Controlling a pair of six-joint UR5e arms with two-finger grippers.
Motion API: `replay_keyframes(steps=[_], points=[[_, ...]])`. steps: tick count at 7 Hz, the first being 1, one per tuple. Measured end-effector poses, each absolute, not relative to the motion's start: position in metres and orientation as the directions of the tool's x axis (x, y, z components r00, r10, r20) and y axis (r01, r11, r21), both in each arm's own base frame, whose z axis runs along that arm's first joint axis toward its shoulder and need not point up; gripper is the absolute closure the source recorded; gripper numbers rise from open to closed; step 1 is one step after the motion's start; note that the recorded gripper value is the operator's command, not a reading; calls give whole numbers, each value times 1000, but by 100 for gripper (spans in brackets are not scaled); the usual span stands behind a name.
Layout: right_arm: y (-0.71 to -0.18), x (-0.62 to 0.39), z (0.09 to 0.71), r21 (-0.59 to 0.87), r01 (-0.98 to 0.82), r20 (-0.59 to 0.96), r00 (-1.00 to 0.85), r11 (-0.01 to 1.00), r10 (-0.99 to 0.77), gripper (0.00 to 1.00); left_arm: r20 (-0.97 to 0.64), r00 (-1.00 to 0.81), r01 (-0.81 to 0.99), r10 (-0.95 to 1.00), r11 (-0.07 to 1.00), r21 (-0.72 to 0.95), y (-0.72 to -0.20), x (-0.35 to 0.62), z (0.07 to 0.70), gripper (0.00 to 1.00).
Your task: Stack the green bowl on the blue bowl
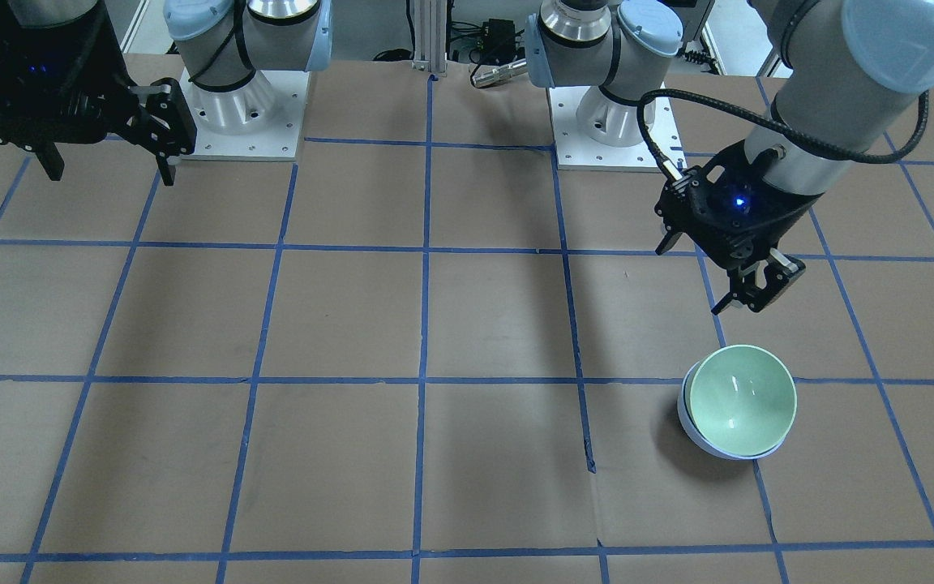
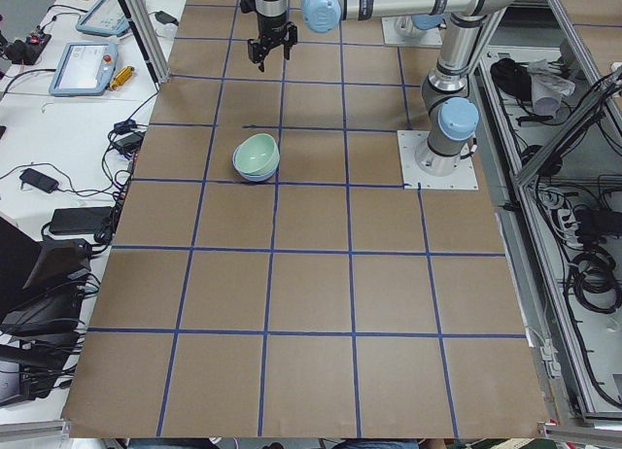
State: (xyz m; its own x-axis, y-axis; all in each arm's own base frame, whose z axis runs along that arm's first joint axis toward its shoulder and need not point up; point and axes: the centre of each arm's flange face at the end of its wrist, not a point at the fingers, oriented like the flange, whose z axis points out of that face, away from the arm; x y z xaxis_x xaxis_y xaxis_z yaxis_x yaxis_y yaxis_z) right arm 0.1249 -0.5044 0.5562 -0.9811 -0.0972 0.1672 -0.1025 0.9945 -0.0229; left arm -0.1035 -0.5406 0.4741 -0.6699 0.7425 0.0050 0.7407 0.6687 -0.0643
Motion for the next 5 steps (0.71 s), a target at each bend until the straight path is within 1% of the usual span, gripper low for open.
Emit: replay_keyframes(steps=[2, 5], points=[[-504, 125, 556, -23, -102, 167, -981, 994, -97, 0, -17, -777, 629, 629, 776, -48, -527, -122, 485, 0], [-504, 125, 556, -23, -103, 167, -981, 994, -97, 0, -19, -931, 366, 366, 929, -46, -515, -127, 494, 0]])
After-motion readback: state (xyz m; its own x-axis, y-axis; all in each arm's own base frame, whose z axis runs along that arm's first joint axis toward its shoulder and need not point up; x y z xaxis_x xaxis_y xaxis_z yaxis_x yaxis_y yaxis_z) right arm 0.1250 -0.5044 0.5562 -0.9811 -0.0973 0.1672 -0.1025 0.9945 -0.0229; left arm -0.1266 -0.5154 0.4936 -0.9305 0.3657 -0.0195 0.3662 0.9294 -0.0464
